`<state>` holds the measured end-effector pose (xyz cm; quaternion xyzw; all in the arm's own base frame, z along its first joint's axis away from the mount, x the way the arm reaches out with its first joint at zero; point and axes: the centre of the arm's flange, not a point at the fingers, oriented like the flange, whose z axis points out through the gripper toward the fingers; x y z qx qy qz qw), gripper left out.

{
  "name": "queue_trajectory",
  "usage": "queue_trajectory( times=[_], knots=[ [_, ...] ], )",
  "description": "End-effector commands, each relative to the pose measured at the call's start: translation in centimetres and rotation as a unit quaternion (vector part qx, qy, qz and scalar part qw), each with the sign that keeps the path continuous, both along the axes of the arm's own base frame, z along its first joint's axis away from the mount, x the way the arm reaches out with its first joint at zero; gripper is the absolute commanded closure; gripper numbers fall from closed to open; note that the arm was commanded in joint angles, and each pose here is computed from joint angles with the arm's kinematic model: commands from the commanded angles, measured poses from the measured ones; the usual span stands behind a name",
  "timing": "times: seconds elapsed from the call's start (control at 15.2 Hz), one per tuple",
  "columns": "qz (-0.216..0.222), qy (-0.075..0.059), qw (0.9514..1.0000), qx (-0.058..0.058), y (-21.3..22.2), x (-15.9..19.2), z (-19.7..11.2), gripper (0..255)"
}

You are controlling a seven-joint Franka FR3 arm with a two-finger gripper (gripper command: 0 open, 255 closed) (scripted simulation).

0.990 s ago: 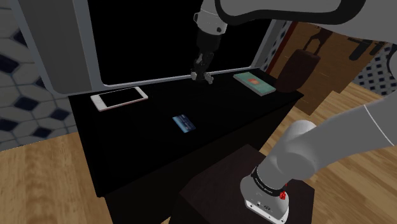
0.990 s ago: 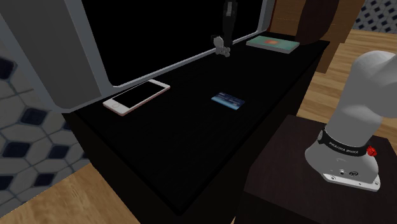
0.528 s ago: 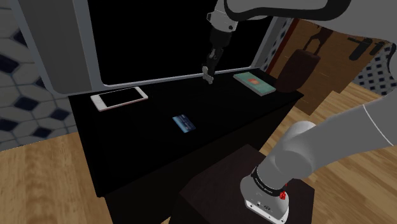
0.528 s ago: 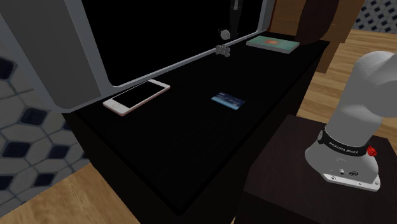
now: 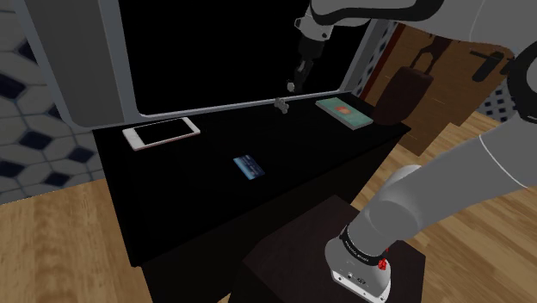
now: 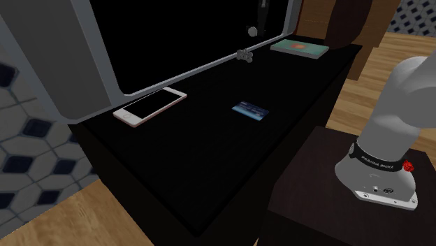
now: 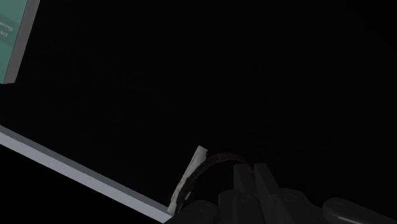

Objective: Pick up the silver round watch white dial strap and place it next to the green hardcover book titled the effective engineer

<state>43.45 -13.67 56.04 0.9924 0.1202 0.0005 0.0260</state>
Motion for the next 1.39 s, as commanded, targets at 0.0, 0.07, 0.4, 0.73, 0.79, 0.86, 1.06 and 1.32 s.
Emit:
queue_trajectory(
  times=[0.0,0.07,0.4,0.73,0.79,0.86,1.06,1.32],
  knots=[
    [0.001,0.0,1.0,0.0,-2.4,0.1,0.0,255],
    [0.001,0.0,1.0,0.0,-3.7,0.2,0.0,255],
    [0.001,0.0,1.0,0.0,-10.3,1.0,0.1,255],
    [0.001,0.0,1.0,0.0,-13.7,1.4,-1.0,255],
    [0.001,0.0,1.0,0.0,-13.7,1.4,-1.5,255],
    [0.001,0.0,1.0,0.0,-13.7,1.4,-2.0,255],
    [0.001,0.0,1.0,0.0,-13.7,1.4,-3.6,255],
    [0.001,0.0,1.0,0.0,-13.7,1.4,-5.7,255]
  ],
)
